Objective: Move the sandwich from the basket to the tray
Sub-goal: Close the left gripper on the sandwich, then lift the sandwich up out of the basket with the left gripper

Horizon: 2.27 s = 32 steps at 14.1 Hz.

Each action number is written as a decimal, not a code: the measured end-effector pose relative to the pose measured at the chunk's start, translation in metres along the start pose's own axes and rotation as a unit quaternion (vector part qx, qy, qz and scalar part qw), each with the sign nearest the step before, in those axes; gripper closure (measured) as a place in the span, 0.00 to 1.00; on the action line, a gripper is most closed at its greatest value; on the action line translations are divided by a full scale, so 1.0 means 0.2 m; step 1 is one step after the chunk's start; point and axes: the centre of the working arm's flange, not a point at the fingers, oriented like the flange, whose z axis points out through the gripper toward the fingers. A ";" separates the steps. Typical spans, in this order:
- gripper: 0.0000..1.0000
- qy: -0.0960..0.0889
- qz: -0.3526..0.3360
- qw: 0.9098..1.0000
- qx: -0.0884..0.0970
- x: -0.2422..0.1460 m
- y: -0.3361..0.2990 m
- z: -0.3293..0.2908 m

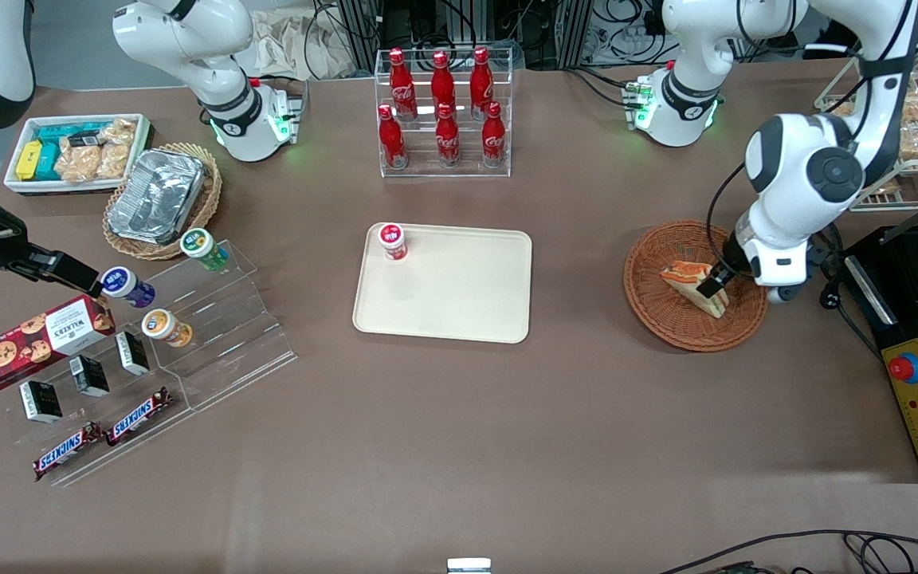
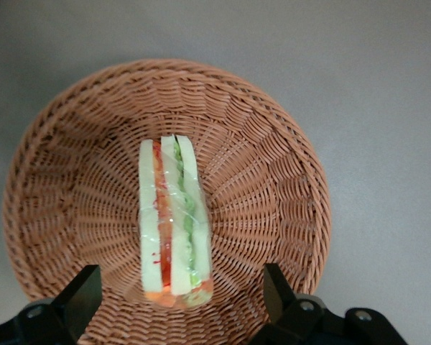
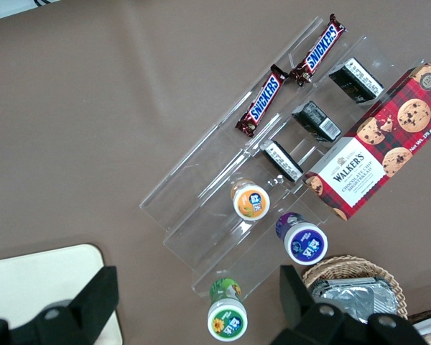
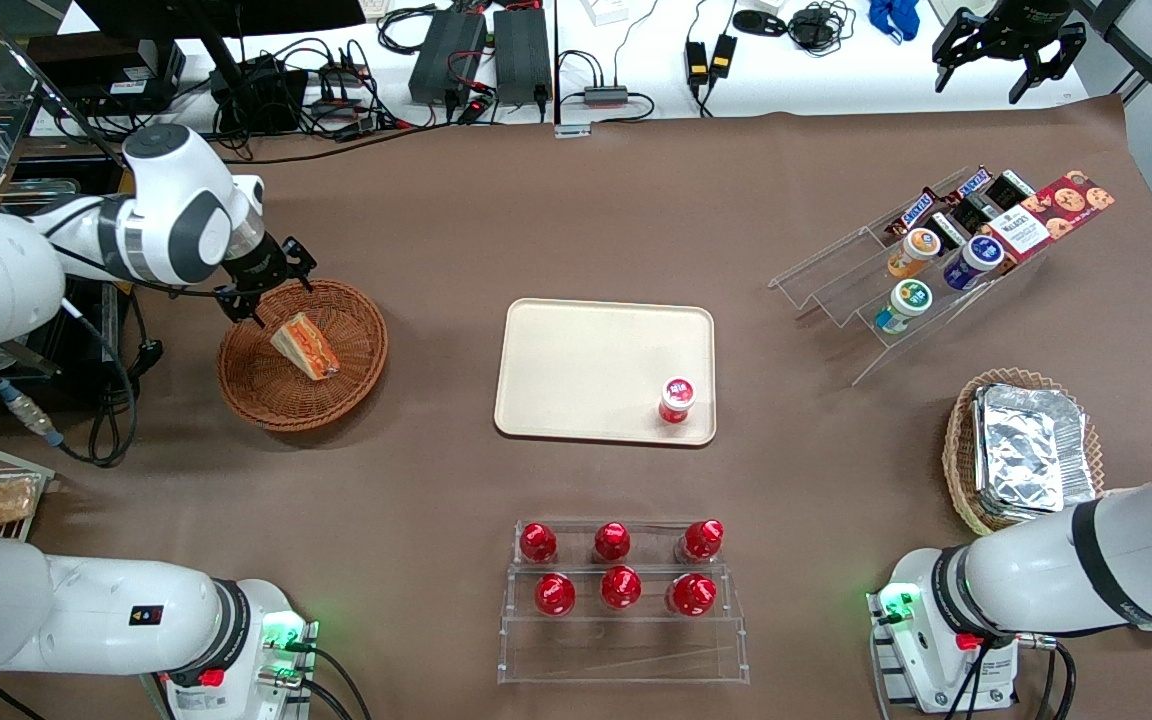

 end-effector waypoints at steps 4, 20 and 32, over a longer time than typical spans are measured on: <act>0.00 0.013 -0.005 1.000 -0.018 -0.06 -0.07 0.16; 0.76 -0.017 0.009 0.999 0.030 -0.05 -0.06 -0.33; 0.85 -0.034 0.126 0.991 0.026 0.01 0.02 -1.50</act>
